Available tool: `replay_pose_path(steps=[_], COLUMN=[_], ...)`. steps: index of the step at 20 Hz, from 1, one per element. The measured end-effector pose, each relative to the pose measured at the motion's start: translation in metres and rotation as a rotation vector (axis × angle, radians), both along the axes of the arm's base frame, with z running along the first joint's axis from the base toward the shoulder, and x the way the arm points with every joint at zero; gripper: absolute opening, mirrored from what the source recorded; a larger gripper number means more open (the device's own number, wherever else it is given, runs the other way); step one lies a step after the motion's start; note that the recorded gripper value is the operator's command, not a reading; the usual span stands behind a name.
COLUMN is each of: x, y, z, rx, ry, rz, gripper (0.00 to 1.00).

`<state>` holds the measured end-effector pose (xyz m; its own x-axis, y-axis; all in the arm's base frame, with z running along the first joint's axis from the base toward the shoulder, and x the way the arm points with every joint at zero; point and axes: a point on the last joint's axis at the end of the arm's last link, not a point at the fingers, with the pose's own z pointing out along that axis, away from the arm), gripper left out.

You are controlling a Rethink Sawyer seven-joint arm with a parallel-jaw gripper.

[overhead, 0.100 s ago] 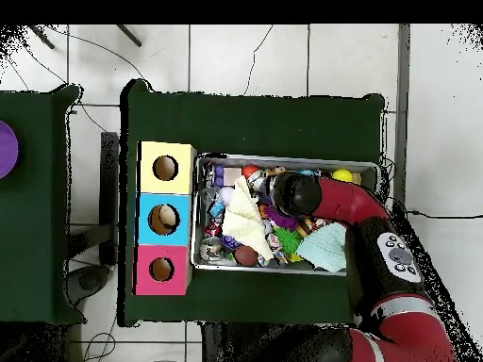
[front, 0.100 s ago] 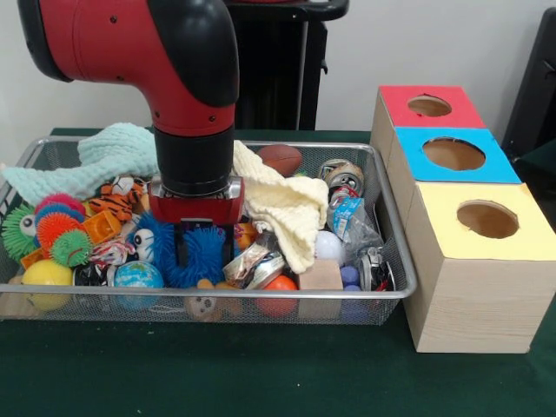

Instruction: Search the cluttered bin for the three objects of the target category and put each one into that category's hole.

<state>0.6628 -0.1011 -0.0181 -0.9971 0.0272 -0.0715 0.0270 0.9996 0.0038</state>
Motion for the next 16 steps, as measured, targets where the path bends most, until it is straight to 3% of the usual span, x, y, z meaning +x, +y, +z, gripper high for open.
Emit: replay_pose_path(steps=[8,16], x=[0.004,0.024], y=[0.001,0.005], z=[0.000,0.004], rx=[-0.011,-0.042], ry=[-0.007,-0.039], rz=[0.014,0.039], gripper=[1.00,1.00])
